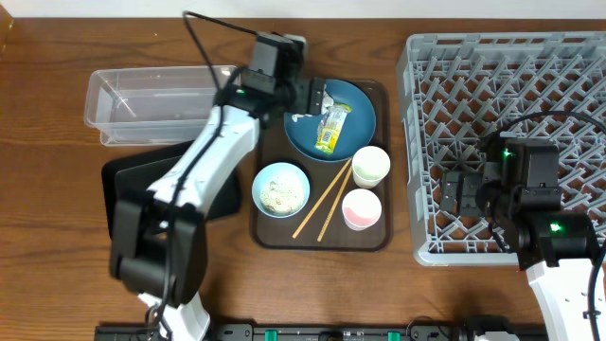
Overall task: Sort waste into correct bins and load items into the dishwasher rack
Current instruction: 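Reach left gripper to the blue plate and grasp the crumpled foil, then carry the foil left and drop it into the clear bin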
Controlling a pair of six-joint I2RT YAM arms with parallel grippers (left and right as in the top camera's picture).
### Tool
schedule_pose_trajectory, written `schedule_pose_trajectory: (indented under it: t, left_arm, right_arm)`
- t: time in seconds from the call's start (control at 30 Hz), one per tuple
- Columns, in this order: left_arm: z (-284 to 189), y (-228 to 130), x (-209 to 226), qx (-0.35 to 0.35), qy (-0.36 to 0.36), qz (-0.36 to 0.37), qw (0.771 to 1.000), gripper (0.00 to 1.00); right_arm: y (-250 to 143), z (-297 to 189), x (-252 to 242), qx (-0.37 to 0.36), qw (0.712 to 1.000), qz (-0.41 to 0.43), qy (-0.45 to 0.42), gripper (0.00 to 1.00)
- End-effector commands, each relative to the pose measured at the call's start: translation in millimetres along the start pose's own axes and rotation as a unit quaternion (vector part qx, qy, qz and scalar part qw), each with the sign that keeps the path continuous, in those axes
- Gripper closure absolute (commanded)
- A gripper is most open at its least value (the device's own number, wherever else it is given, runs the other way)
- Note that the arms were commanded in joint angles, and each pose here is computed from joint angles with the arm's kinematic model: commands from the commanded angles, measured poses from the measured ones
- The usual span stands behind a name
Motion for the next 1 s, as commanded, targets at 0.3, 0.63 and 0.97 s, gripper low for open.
schedule_pose_trajectory:
  t: [0.3,0.63,0.97]
  left_arm:
    - [58.5,-22.5,-8.6,0.022,0.008,0.019,1.0,0.04]
    - [75.6,-40.6,-8.0,0.053,0.007,0.018,0.998,0.22]
    - [73.8,-52.8,-9.2,0.088,-0.001,0.015,0.996,0.61]
  right_arm:
    - [3.7,-4.7,2.6,-0.006,1.0,0.004,0.005,0.01]
    - [3.2,-4.7,2.4,-0.005,1.0,0.004,0.005,0.01]
    - [3.2,-4.7,2.5,-0.005,1.0,0.004,0.005,0.01]
Point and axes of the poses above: each gripper's point midway between its finger pads, its own z axis out along the fingers, its own x axis along the line the jaws close on, y = z × x, the point moved 7 cm from there along -z, back along the fingers, and after that the axes turned 8 degrees about z, right-handed, at the moved point
